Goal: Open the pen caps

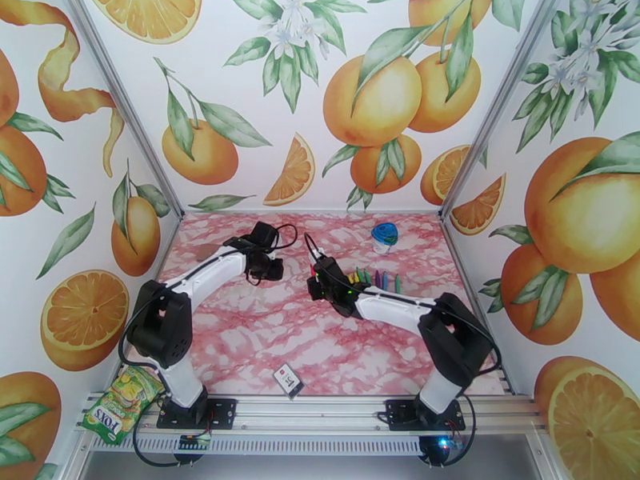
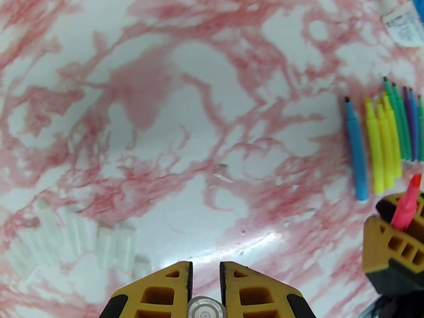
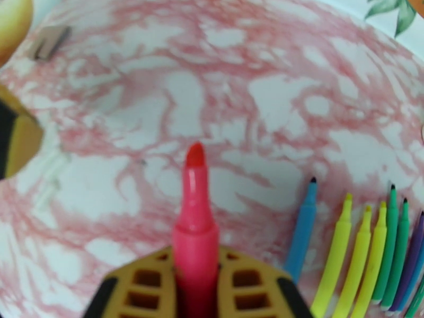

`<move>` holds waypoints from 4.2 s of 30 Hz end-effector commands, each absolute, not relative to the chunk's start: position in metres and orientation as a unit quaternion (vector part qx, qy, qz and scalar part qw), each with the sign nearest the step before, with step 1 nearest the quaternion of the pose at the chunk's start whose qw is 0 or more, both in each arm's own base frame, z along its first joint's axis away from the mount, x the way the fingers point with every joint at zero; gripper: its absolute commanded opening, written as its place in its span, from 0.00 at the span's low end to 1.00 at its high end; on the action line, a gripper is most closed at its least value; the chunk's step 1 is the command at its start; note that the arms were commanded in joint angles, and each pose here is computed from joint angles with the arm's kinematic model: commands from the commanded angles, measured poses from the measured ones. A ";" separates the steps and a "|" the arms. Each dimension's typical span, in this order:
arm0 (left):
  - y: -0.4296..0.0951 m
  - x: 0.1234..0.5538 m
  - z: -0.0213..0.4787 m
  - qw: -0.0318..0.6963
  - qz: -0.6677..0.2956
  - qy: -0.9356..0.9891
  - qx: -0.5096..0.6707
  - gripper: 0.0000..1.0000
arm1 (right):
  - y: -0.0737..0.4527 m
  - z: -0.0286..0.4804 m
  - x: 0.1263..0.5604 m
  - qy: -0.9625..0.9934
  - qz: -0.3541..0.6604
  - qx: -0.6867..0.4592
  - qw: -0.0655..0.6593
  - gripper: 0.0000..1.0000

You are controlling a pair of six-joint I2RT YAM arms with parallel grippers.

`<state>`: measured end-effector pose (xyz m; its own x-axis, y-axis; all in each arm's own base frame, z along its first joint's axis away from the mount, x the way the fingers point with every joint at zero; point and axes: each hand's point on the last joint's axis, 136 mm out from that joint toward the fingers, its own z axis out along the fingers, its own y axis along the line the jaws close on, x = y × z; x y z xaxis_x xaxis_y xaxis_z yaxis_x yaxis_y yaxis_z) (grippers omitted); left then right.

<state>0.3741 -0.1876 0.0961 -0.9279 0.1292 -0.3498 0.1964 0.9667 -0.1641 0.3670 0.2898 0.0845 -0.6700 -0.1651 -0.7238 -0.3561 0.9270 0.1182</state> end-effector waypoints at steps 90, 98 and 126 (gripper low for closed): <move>0.005 0.392 0.159 0.551 0.119 0.824 -0.063 1.00 | 0.016 0.169 0.381 0.808 -0.124 0.073 0.571 1.00; 0.005 0.404 0.130 0.568 0.147 0.809 -0.028 1.00 | -0.012 0.147 0.376 0.763 -0.142 0.108 0.621 1.00; -0.006 0.418 0.103 0.603 0.041 0.795 0.049 1.00 | -0.009 0.118 0.394 0.772 -0.075 0.092 0.625 1.00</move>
